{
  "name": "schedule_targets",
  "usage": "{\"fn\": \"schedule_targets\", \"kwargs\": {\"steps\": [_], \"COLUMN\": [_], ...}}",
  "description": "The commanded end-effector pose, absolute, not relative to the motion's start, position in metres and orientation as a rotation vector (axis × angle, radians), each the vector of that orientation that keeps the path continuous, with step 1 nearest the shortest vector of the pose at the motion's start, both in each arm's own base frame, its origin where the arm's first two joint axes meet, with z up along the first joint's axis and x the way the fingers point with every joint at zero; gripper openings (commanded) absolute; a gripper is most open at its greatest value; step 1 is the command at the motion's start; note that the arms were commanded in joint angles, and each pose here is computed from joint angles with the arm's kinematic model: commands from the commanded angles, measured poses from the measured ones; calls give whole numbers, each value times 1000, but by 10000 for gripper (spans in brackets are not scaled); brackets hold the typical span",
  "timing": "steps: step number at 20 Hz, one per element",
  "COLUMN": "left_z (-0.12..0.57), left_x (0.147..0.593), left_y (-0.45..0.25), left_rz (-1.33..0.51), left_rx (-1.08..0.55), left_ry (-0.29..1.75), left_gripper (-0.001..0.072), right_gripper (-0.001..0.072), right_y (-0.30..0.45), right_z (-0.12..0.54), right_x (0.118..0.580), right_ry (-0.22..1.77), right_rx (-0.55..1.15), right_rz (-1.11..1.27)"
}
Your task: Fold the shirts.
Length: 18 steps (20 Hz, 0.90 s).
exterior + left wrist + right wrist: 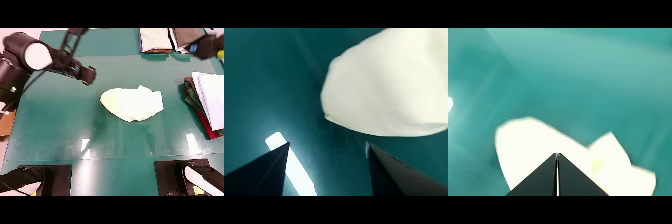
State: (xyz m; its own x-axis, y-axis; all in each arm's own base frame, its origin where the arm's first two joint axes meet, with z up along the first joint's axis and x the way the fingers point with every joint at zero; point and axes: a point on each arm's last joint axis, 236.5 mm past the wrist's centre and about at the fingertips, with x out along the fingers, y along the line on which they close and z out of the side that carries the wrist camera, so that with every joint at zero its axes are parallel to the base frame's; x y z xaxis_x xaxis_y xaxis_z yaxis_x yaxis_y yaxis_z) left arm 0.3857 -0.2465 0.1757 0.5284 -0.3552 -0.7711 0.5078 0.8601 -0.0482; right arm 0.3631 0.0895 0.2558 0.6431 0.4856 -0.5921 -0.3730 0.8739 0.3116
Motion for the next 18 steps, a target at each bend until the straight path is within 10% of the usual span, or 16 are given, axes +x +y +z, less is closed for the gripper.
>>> {"fn": "schedule_targets", "kwargs": {"steps": [1,3,5,11,16,18], "left_z": [162,147,131,111,112,112], "left_x": [407,409,409,412,412,412], "left_y": [-206,-192,-185,-197,-198,-200], "left_rz": [-436,-406,-390,-412,-415,-420], "left_rx": [72,43,42,-11,-17,-24], "left_ry": [929,968,995,993,992,992], "left_gripper": [568,569,568,568,568,568], "right_gripper": [25,84,461,469,469,280], "right_y": [61,33,10,25,64,74], "right_z": [162,103,44,-64,-95,-94], "right_x": [353,346,331,328,345,357], "right_ry": [953,1072,1223,1402,1490,1482], "right_rx": [217,314,438,775,732,678], "right_rz": [393,305,238,203,277,306]}}
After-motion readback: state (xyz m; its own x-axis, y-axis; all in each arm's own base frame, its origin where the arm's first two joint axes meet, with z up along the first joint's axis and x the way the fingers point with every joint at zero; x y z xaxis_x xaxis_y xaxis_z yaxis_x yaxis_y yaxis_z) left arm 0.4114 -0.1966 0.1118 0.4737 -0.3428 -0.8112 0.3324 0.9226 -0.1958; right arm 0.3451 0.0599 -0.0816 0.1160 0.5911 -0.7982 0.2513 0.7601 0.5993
